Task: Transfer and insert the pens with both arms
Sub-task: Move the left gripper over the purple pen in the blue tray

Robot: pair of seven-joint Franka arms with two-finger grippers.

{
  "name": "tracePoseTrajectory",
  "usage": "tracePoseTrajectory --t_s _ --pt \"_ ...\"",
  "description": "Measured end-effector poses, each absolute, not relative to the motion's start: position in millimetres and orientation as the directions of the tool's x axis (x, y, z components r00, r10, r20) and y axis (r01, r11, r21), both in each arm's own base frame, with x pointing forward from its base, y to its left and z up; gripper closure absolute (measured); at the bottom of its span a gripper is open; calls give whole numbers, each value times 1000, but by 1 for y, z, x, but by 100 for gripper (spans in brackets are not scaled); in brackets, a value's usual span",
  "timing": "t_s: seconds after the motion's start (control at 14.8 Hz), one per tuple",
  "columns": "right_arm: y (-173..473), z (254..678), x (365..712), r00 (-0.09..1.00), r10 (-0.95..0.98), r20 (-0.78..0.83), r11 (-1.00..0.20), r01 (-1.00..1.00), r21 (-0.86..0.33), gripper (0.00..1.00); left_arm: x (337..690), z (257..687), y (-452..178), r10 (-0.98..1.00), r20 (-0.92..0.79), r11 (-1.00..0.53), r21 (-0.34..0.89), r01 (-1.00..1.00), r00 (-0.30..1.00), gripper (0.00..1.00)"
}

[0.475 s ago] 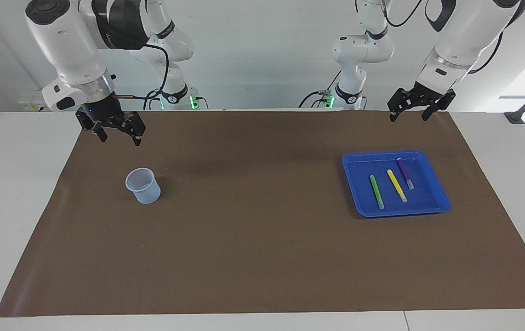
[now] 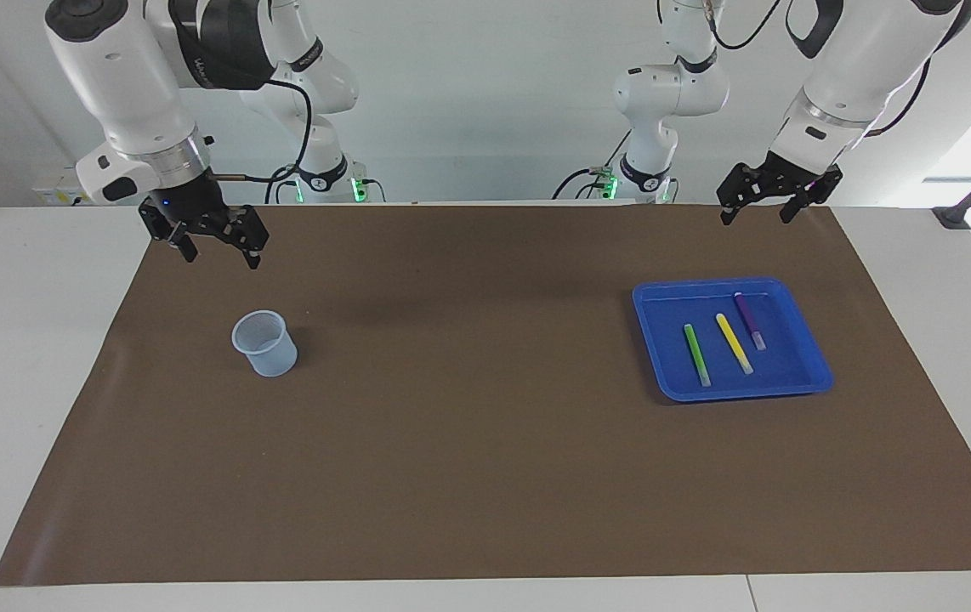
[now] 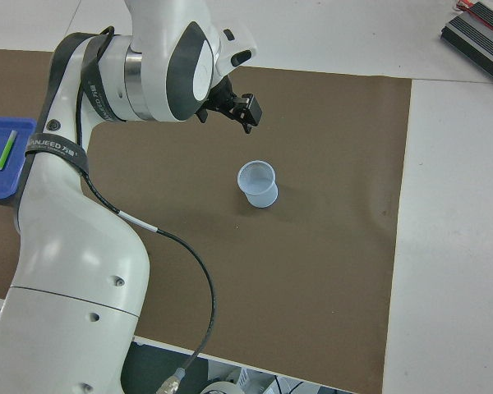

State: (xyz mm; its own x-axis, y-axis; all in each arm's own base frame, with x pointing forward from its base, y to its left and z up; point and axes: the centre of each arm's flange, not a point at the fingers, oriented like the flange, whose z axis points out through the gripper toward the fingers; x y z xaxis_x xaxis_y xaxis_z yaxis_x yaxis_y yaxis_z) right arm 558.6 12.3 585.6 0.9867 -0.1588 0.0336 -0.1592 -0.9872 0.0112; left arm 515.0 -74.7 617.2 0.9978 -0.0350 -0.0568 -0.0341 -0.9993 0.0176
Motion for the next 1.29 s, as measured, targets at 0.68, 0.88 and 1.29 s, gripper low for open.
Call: tracePoseTrajectory --t_s 0.68,0.88,1.29 --pt "12 585 558 987 -159 32 -987 -159 12 0 519 589 -47 18 -39 -1000 19 19 999 0" --pt "12 585 558 987 -159 31 -987 -159 12 0 522 563 -9 24 -30 -999 21 25 999 0" --pt "12 585 558 987 -159 31 -987 -159 12 0 548 450 68 -83 -23 -996 33 -82 996 0"
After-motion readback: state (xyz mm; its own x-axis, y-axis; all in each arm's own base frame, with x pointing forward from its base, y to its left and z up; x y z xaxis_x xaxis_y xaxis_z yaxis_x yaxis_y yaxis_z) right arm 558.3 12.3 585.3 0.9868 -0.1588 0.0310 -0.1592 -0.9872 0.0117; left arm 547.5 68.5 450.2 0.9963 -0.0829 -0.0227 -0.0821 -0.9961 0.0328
